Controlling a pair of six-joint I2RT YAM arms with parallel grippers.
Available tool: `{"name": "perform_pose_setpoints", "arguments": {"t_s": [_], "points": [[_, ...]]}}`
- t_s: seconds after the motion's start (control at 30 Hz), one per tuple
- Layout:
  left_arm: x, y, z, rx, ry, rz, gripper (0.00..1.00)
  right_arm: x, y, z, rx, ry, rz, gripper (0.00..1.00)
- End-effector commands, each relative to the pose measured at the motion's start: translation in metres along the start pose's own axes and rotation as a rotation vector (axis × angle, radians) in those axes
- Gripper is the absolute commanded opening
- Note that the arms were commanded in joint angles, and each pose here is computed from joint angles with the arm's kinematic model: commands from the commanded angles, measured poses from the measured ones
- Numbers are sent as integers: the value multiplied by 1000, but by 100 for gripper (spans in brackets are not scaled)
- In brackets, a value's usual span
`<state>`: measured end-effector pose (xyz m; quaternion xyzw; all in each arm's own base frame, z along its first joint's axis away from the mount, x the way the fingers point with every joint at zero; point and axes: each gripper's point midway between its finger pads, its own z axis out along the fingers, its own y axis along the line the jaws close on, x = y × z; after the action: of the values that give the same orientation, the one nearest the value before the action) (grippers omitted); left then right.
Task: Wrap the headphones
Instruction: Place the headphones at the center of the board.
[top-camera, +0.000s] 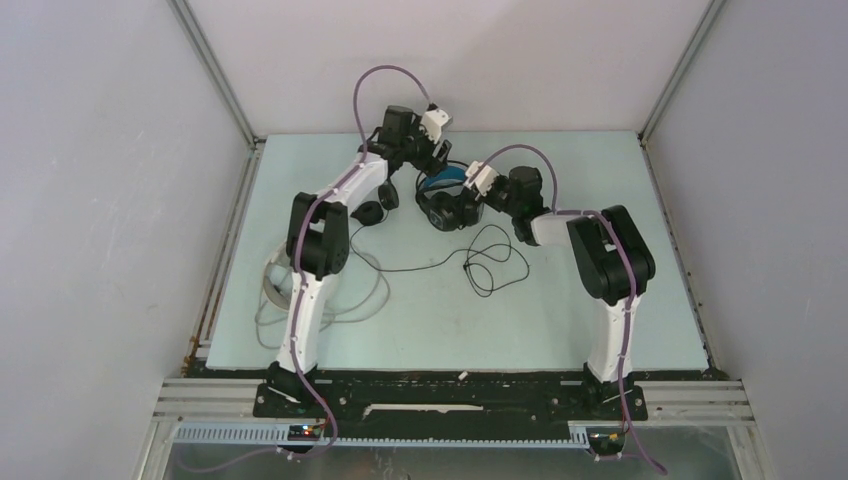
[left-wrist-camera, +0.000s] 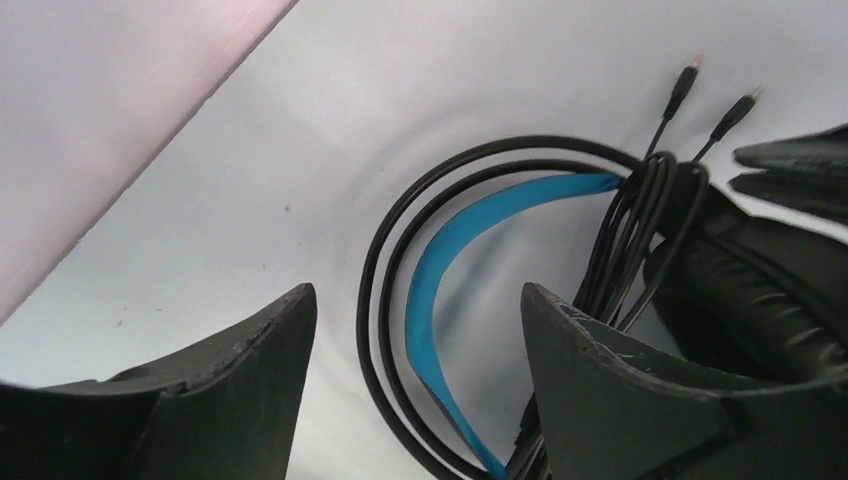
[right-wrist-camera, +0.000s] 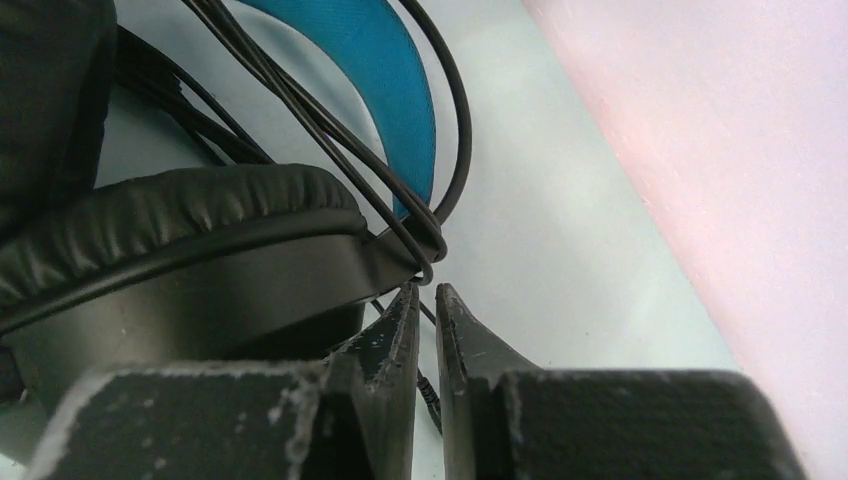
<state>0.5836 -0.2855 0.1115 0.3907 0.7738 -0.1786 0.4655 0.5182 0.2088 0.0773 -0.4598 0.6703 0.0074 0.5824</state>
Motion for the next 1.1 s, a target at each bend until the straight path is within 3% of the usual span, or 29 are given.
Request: {"name": "perform_pose_setpoints", "arguments": {"t_s": [0.0,0.17,0.4,0.47,0.57,0.73,0.83,1.07], "points": [[-96,7,-39,-24,-225,-32,78,-13,-16,12,48,-42,-51,14],[-126,-2,-71,-18,-292,-165,80,-5,-36,12,98,-23,-41,16],[-133,-14,-120,-64,-267,-228,83,-31,-62,-13,152,-41,103,18],[-130,-16,-135,-88,-245,-253,89,-39,-75,-26,186,-42,151,19],[-113,-22,-154,-127,-176,-296,99,-62,-86,-48,214,-61,248,30],[-78,-33,-192,-216,-110,-322,100,-114,-76,-86,161,-169,638,48],[-63,-40,-211,-249,-87,-329,100,-133,-59,-105,109,-153,835,61],[-32,-39,-238,-357,-8,-348,100,-174,-3,-158,46,-45,817,73]]}}
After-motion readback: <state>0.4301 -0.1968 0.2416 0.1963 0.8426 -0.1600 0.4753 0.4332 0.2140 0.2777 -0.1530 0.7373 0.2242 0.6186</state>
